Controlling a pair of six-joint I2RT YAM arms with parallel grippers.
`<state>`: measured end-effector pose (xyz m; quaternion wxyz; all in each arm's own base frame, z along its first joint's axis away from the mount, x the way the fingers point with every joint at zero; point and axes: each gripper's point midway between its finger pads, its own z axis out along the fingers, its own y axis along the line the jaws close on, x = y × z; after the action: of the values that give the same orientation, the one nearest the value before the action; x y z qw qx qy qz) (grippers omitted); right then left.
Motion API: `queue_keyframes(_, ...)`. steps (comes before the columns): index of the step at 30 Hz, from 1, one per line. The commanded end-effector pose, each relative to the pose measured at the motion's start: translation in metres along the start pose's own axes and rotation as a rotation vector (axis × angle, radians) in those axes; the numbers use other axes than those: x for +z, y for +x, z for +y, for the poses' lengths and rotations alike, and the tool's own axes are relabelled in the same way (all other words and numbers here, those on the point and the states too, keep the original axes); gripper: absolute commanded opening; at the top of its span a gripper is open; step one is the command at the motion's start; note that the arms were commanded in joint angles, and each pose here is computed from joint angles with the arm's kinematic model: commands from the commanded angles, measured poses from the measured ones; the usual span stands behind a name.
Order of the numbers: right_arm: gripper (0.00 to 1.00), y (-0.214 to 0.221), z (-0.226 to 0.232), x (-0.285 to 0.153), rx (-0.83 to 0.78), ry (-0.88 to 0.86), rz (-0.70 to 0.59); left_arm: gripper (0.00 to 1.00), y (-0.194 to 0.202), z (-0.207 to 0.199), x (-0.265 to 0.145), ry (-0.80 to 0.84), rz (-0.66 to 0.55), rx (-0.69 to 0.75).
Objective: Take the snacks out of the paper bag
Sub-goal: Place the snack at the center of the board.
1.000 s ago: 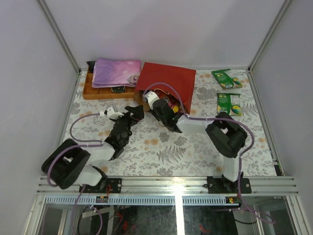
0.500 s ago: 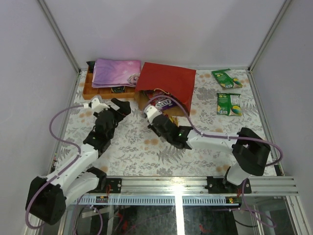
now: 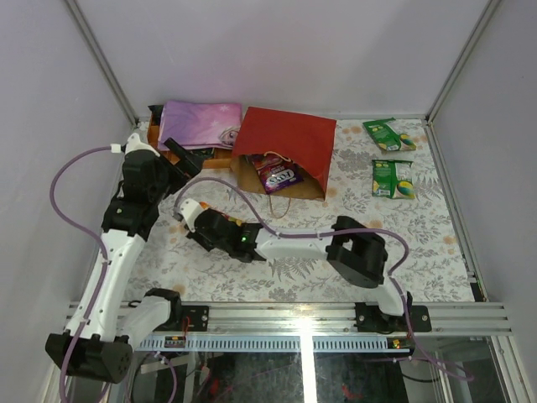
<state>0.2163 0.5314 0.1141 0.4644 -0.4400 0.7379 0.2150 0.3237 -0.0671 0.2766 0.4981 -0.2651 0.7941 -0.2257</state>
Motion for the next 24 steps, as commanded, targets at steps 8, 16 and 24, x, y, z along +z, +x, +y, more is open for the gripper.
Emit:
queue_keyframes(8,0.97,-0.055,0.028,-0.043,0.089,-0.208,-0.164,1.0,-0.01,0.032,-0.024,-0.157,-0.01,0.11)
queue_keyframes(16,0.99,0.001,-0.06,-0.107,0.767,-0.314,-0.165,1.0,0.016,0.026,-0.014,-0.047,0.089,0.195)
queue_keyframes(24,0.83,0.056,-0.074,-0.067,1.124,-0.239,-0.014,1.0,0.032,0.03,-0.019,-0.007,0.114,0.199)
